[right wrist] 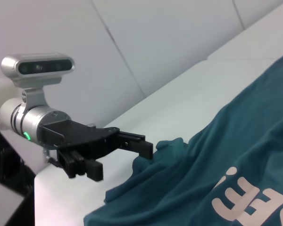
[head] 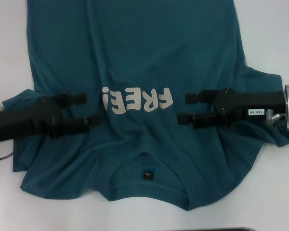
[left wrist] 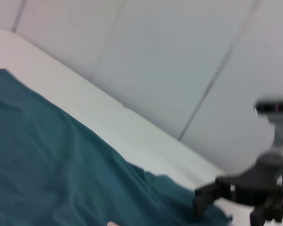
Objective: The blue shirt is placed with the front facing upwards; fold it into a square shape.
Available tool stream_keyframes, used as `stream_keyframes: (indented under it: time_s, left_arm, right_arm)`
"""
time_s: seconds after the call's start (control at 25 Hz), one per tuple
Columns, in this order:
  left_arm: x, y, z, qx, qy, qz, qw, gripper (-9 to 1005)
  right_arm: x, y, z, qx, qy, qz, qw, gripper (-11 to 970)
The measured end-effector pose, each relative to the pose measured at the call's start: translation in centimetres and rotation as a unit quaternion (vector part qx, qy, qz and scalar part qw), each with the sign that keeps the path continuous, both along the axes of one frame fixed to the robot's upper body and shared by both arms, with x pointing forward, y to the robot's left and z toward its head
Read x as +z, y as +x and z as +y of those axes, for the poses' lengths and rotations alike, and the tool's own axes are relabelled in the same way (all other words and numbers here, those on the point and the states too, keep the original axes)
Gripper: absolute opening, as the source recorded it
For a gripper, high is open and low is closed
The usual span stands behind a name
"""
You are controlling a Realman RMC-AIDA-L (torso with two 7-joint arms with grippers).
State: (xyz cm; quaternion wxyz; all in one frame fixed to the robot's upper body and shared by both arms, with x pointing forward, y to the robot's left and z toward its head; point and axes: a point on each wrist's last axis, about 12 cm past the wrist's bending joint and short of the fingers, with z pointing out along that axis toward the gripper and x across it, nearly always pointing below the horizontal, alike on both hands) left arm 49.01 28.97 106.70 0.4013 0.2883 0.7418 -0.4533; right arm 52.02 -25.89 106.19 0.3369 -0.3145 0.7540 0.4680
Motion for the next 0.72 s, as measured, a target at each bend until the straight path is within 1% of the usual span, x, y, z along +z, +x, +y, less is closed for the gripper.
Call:
stream_keyframes:
  time_s: [0.12, 0.2, 0.32, 0.36, 0.4, 0.48, 0.6, 0.72]
  left_arm:
    - [0.8, 0.4, 0.8, 0.023, -0.033, 0.056, 0.998, 948]
    - [1.4, 0.7, 1.6, 0.05, -0.061, 0.108, 0.991, 948]
    - [1.9, 0.8, 2.7, 0.087, -0.101, 0.176, 0.975, 948]
    - [1.9, 0.8, 2.7, 0.087, -0.101, 0.176, 0.975, 948]
    - [2.1, 0.9, 3.2, 0.107, -0.123, 0.224, 0.961, 947]
    - [2.2, 0.9, 3.6, 0.12, -0.136, 0.269, 0.946, 947]
    - [2.2, 0.8, 3.8, 0.129, -0.147, 0.315, 0.929, 948]
    - [2.1, 0.4, 4.3, 0.144, -0.159, 0.343, 0.915, 948]
  right_arm:
    - [0.3, 0.3, -0.2, -0.015, 0.005, 0.029, 0.999, 915]
    - [0.4, 0.5, -0.3, -0.024, 0.01, 0.045, 0.999, 915]
    - [0.8, 0.8, -0.3, -0.041, 0.029, 0.065, 0.997, 916]
    - [0.8, 0.8, -0.3, -0.041, 0.029, 0.065, 0.997, 916]
    - [0.9, 0.9, -0.3, -0.046, 0.035, 0.07, 0.996, 916]
    - [1.1, 1.0, -0.2, -0.056, 0.052, 0.08, 0.994, 916]
    - [1.5, 1.2, -0.1, -0.07, 0.076, 0.096, 0.99, 916]
    - [1.8, 1.3, -0.2, -0.076, 0.093, 0.111, 0.987, 916]
